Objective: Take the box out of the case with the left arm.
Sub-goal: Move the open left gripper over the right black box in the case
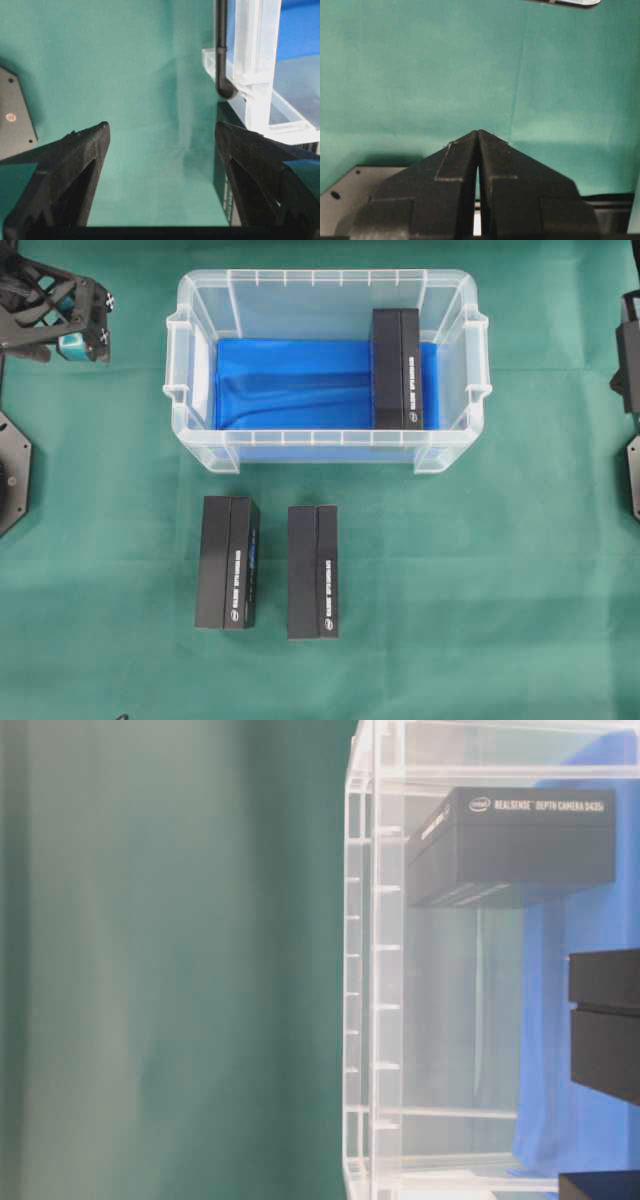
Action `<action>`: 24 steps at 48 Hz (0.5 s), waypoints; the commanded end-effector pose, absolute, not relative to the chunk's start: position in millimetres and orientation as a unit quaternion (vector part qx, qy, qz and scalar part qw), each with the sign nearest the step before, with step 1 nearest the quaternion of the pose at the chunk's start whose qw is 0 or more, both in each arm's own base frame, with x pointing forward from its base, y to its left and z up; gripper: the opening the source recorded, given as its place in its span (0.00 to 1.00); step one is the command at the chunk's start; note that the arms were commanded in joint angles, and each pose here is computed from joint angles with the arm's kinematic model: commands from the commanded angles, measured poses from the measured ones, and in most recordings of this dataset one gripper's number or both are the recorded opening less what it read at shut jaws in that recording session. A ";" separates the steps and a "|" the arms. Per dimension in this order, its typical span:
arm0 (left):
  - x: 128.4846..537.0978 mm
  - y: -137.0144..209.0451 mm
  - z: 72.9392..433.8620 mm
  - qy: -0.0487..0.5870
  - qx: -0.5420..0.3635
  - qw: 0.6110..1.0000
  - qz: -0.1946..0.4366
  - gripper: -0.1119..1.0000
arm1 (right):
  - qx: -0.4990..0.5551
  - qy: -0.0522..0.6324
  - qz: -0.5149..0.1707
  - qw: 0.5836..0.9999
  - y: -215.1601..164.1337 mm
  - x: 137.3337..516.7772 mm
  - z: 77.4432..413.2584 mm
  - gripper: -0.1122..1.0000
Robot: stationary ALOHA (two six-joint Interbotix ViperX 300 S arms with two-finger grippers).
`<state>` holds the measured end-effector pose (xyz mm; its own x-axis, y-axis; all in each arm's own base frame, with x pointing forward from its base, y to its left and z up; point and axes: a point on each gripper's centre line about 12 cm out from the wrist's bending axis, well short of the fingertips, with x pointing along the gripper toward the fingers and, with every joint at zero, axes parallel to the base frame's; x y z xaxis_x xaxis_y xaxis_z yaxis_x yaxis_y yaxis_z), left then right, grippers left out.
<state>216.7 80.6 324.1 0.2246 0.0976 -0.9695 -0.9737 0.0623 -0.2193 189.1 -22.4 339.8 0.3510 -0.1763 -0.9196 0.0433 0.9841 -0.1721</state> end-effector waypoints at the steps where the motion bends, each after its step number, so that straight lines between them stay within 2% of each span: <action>1: 217.6 81.8 328.6 0.421 -0.516 0.593 0.452 0.97 | -0.059 0.559 -0.069 0.824 -23.1 190.0 344.1 0.10; 24: 252.1 94.2 332.3 0.426 -0.515 0.590 0.452 0.97 | -0.059 0.560 -0.068 0.824 -22.9 190.0 343.5 0.10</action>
